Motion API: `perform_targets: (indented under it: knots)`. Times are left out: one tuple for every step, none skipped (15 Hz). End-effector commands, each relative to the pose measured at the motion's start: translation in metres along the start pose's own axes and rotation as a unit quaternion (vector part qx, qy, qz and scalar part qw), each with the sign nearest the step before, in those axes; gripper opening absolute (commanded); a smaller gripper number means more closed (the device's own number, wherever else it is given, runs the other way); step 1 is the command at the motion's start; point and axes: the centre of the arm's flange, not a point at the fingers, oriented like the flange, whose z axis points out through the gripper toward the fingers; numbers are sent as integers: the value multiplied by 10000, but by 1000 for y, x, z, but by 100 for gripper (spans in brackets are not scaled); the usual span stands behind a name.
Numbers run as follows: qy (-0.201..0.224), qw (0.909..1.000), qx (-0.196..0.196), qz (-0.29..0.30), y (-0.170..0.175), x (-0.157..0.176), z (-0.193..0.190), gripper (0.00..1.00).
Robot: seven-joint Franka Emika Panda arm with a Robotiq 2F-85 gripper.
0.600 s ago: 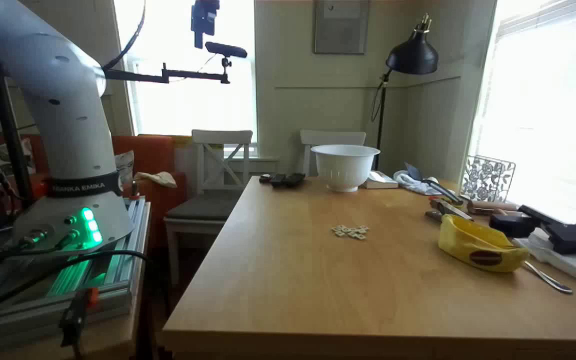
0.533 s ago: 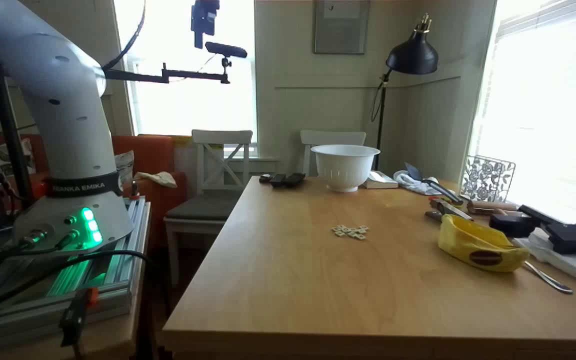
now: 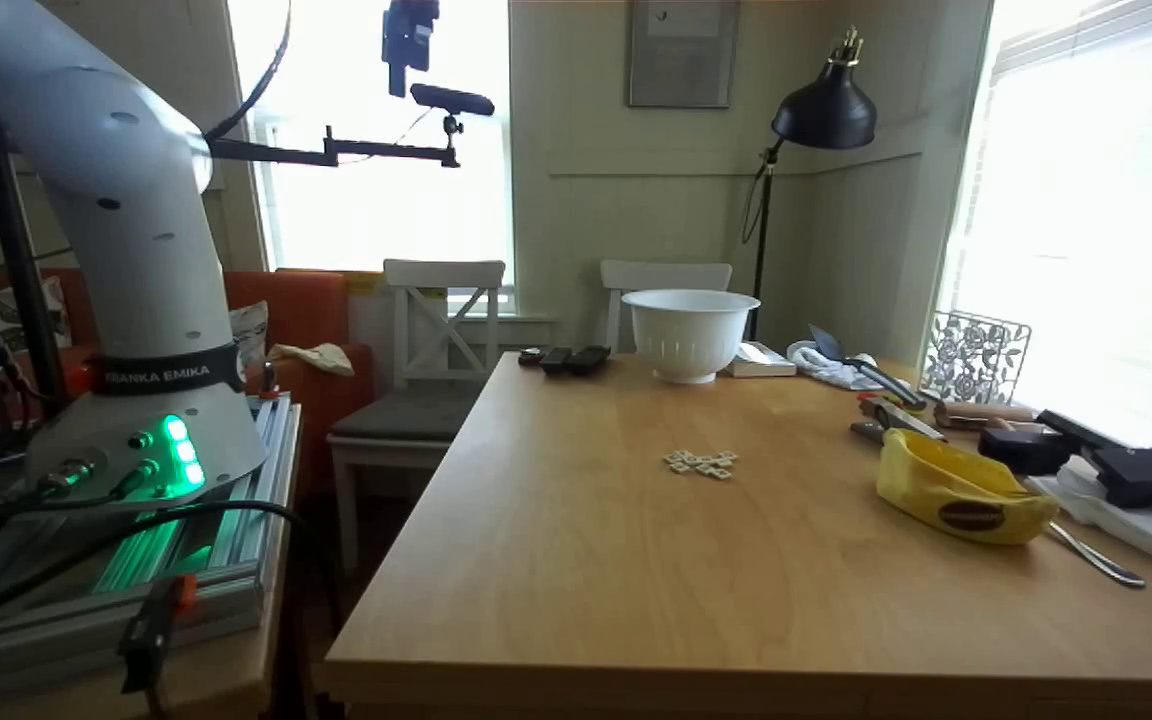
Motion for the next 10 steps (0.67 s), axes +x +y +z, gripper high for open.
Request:
perform_targets:
  knots:
    - [-13,9988,225,437,18,20,4,100]
    - [-63,9978,347,568,28,29,7,100]
    - [-28,9966,457,688,38,40,12,100]
    - [5,9947,589,842,49,51,18,100]
    - [51,9932,726,912,58,61,24,100]
    - [155,9923,835,905,81,60,30,100]
    - [228,9922,893,836,92,64,37,100]
    - [279,9928,936,696,102,70,44,100]
    - [311,9930,1009,527,110,74,53,100]
    - [323,9933,1057,335,117,79,61,100]
